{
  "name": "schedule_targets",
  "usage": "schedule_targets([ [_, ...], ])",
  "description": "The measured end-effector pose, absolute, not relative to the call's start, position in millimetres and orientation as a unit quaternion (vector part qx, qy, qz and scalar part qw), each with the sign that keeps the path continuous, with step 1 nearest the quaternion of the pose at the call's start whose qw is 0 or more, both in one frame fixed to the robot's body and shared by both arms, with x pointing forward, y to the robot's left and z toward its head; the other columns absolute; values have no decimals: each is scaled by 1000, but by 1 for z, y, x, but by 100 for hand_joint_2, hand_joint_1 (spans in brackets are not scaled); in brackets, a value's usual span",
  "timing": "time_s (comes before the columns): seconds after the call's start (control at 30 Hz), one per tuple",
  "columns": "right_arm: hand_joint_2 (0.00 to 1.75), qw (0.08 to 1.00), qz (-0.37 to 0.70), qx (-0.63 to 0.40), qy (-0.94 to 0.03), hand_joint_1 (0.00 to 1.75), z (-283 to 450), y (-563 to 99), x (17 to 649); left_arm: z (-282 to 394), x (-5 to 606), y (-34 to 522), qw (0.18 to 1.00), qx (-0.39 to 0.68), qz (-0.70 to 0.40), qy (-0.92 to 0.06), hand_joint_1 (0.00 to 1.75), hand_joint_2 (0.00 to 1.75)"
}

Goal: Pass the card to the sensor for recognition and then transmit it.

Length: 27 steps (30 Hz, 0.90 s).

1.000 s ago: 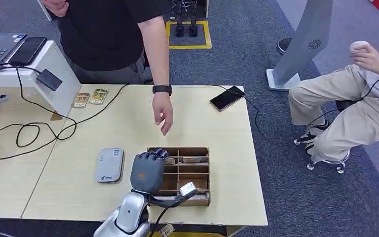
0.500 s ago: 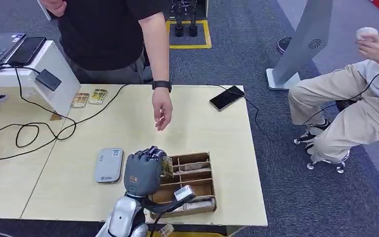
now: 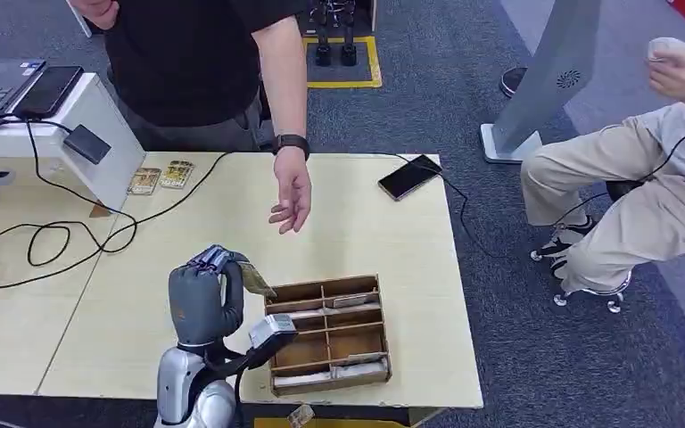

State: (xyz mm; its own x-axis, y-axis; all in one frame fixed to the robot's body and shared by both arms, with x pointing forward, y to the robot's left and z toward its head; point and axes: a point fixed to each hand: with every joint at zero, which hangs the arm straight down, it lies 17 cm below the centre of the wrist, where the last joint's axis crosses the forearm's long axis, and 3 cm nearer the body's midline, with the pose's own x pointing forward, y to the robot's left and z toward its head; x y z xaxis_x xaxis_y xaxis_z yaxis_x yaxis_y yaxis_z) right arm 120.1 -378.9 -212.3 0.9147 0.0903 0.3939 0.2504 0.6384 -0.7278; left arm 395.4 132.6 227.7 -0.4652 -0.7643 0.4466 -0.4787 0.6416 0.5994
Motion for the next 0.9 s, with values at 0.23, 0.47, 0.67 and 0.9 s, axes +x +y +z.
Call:
schedule_targets([
  [0.23, 175, 884, -50, -420, -200, 0, -212, -371, 119, 224, 402, 154, 408, 337, -128, -839, 175, 175],
  [0.47, 175, 883, -50, -420, -202, 0, -212, -370, 120, 224, 419, 167, 450, 310, -79, -834, 175, 175],
  [0.67, 175, 883, -49, -421, -204, 0, -211, -370, 121, 222, 450, 176, 513, 235, -8, -826, 175, 175],
  [0.9, 175, 882, -40, -421, -207, 0, -211, -372, 123, 206, 483, 174, 579, 136, 51, -802, 175, 175],
])
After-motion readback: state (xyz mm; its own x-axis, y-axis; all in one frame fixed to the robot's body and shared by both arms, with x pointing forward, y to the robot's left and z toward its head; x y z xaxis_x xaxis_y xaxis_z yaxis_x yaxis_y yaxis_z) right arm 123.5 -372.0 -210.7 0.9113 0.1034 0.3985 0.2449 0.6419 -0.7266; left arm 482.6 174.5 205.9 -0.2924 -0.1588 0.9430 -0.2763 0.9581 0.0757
